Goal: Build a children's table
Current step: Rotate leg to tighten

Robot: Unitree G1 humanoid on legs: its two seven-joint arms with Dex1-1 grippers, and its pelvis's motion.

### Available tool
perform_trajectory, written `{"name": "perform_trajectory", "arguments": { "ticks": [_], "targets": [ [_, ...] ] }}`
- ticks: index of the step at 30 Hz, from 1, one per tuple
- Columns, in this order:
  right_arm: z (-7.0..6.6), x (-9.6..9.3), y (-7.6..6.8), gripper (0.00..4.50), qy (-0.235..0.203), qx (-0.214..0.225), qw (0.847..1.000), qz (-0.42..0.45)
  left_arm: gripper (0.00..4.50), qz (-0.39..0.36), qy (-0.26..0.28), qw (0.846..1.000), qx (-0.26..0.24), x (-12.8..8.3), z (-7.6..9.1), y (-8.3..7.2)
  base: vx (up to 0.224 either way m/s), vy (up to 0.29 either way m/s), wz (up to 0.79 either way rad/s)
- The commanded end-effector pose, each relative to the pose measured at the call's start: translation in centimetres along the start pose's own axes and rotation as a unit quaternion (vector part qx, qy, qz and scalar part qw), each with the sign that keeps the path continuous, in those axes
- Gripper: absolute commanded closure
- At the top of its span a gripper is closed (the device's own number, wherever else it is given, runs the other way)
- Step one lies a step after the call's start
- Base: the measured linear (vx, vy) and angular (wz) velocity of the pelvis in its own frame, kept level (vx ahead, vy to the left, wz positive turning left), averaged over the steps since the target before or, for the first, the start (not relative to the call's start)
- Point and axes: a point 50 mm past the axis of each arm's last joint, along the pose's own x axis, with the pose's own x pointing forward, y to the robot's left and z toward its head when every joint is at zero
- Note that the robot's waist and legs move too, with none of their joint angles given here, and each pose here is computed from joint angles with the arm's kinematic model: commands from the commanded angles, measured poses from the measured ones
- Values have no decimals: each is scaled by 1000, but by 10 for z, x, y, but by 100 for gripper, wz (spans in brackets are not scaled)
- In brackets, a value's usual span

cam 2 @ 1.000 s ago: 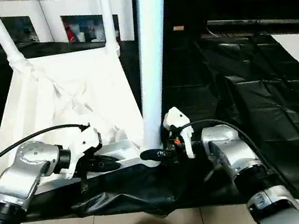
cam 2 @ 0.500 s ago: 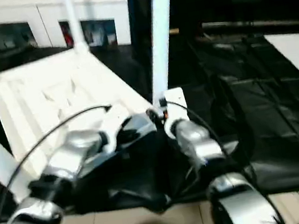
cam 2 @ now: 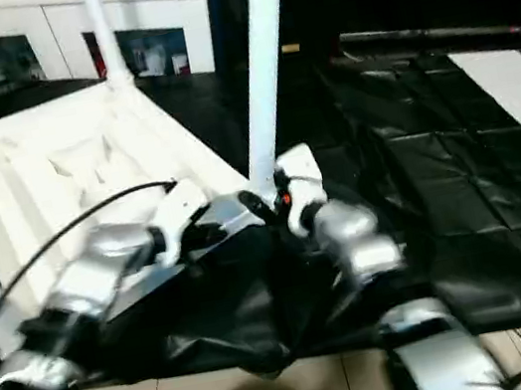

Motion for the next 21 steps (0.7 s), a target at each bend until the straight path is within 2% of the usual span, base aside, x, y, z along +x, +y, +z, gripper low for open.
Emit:
{"name": "perform_trajectory", "arguments": {
  "ticks": [1, 3, 4, 6, 9, 14, 16, 18, 21],
  "targets": [
    [-5, -13, -1, 57, 22, -14, 998, 48, 450, -50, 13, 999, 7, -2, -13, -8, 0, 0, 0],
    [-8, -26, -3, 57, 38, -38, 994, 91, 450, -97, 7, 995, 16, -11, -16, -13, 0, 0, 0],
    [-8, -26, -3, 57, 39, -39, 994, 93, 450, -99, 7, 995, 17, -11, -16, -13, 0, 0, 0],
    [-8, -40, 0, 57, 48, -47, 986, 153, 450, -151, 4, 988, 27, -24, -18, -19, 0, 0, 0],
    [-10, -47, 4, 57, 56, -48, 978, 193, 450, -168, -1, 985, 30, -30, -17, -21, 0, 0, 0],
    [-10, -47, 8, 57, 60, -43, 973, 219, 450, -176, -3, 984, 30, -34, -16, -21, 0, 0, 0],
    [-9, -44, 13, 57, 59, -29, 969, 238, 450, -181, 4, 983, 32, -38, -19, -22, 0, 0, 0],
    [-9, -44, 13, 84, 59, -27, 968, 241, 450, -182, 5, 983, 33, -38, -20, -22, 0, 0, 0],
    [-12, -45, 16, 96, 70, -21, 965, 252, 450, -181, 5, 983, 31, -39, -20, -22, 0, 0, 0]
  ]
}}
